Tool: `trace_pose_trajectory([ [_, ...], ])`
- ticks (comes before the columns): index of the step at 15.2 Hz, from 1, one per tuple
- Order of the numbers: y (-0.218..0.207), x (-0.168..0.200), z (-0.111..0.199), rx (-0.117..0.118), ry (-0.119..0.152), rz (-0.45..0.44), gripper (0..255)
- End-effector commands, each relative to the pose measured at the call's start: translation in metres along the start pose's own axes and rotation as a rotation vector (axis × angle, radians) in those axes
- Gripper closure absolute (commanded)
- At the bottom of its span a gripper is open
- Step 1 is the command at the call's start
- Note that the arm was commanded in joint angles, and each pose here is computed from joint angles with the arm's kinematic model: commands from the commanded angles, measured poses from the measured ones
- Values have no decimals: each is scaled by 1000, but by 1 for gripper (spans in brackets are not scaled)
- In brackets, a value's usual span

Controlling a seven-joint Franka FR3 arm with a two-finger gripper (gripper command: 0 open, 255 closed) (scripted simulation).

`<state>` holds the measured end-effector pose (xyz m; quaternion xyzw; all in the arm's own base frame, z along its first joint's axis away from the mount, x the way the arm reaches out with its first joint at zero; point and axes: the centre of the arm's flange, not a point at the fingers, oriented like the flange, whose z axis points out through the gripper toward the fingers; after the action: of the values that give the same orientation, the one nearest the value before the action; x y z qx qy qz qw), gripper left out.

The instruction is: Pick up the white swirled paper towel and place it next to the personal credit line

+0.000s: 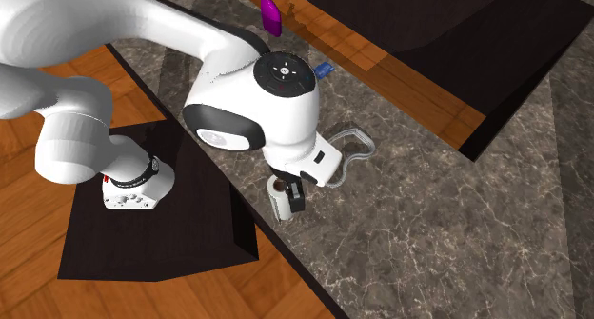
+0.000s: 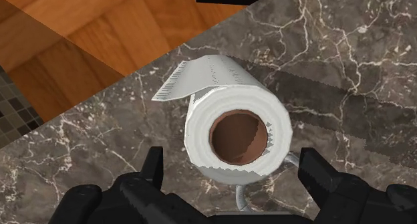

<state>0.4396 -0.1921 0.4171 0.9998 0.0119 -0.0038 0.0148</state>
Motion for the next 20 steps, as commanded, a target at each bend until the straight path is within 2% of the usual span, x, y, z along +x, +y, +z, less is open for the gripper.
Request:
trace_pose_trajectory([
  [1, 0, 1, 2, 0, 1, 0, 0],
  [6, 0, 1, 2, 0, 1, 0, 0],
  [7, 0, 1, 2, 0, 1, 0, 255],
  [16, 0, 1, 2, 0, 1, 0, 255],
  [20, 0, 1, -19, 0, 1, 0, 255],
])
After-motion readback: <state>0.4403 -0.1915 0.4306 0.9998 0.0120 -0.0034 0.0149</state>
